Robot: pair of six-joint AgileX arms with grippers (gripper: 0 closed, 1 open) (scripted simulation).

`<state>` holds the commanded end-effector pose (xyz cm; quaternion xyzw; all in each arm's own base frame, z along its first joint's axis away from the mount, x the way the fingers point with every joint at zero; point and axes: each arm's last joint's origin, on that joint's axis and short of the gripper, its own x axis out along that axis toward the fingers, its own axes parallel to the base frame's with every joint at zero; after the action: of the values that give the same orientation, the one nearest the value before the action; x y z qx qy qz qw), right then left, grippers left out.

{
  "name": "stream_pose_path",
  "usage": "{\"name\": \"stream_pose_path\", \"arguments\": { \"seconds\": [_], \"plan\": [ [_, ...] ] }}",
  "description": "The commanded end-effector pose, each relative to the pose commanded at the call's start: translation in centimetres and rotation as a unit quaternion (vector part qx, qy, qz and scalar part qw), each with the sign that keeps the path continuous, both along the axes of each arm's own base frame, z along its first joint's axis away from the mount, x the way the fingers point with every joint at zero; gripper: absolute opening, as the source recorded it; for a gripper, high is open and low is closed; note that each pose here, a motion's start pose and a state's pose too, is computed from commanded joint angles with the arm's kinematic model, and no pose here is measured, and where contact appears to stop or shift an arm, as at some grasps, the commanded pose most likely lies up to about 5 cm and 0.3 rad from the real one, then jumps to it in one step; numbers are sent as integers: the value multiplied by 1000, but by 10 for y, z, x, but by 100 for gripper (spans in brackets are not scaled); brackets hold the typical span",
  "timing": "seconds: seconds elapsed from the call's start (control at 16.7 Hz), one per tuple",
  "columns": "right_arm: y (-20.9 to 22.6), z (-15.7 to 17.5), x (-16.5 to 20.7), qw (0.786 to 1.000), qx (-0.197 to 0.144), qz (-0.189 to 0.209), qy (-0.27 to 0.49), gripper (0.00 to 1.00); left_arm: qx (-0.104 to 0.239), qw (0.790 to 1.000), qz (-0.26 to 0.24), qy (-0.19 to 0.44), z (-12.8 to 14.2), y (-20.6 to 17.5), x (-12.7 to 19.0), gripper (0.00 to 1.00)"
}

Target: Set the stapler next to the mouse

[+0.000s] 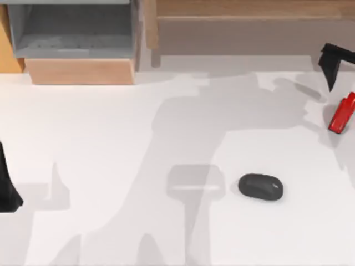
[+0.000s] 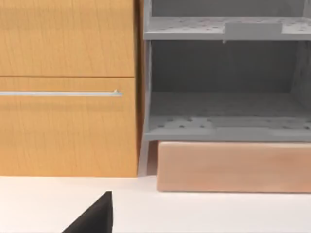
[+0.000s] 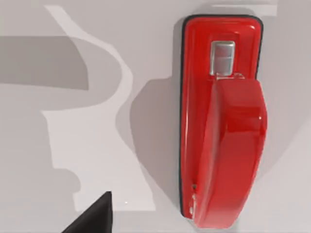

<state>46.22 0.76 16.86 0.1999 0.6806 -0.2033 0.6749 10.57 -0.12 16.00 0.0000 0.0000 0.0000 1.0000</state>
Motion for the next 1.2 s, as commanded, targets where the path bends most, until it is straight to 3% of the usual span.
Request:
{"name": "stream_pose_path", "arguments": {
  "seconds": [0.6, 1.02, 1.2],
  "plan": [
    [-3, -3, -1, 1000, 2, 0, -5, 100, 0, 1000, 0, 0, 0, 0, 0, 100],
    [0, -46, 3, 1000, 2, 0, -5, 100, 0, 1000, 0, 0, 0, 0, 0, 100],
    [1, -50, 4, 1000, 2, 0, -5, 100, 0, 1000, 0, 0, 0, 0, 0, 100]
  ]
}}
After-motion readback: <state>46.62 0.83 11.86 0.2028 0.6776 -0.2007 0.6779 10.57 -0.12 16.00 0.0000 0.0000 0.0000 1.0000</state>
